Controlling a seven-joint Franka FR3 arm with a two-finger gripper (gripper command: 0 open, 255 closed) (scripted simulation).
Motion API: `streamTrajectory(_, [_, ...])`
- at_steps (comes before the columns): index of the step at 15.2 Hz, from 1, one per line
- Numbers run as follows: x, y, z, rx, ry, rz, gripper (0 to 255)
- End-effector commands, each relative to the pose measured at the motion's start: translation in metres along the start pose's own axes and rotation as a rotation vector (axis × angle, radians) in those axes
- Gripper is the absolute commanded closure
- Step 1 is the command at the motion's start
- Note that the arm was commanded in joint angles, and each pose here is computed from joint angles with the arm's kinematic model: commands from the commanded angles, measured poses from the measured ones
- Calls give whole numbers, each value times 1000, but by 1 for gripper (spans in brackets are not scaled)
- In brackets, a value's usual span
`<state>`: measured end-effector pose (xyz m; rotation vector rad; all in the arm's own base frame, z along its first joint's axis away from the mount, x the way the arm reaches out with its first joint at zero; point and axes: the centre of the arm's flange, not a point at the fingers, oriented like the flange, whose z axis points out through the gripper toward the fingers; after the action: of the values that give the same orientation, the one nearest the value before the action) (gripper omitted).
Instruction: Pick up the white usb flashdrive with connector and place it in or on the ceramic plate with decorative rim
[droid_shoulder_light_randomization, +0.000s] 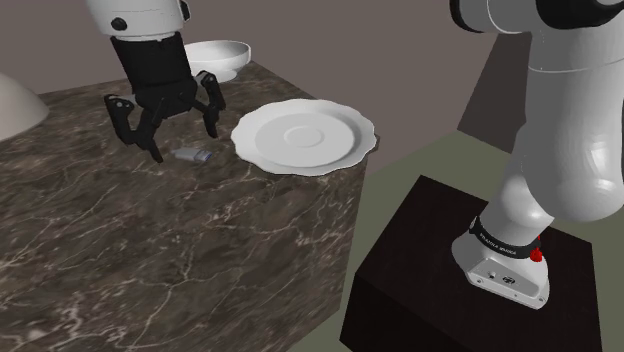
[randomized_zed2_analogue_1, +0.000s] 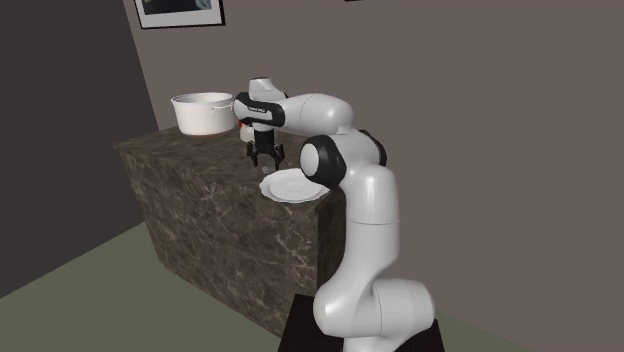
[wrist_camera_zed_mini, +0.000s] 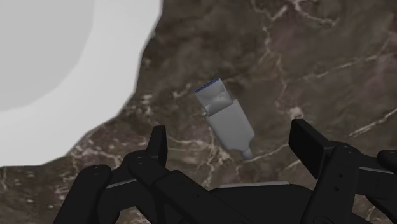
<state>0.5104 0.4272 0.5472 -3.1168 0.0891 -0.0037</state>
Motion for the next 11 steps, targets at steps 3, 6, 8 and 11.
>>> streamTrajectory(3, [0, 0, 8, 0, 0, 0, 0])
streamTrajectory(6, [0, 0, 8, 0, 0, 0, 0])
streamTrajectory(8, [0, 0, 8, 0, 0, 0, 0])
streamTrajectory(11, [-1, 0, 8, 0, 0, 0, 255])
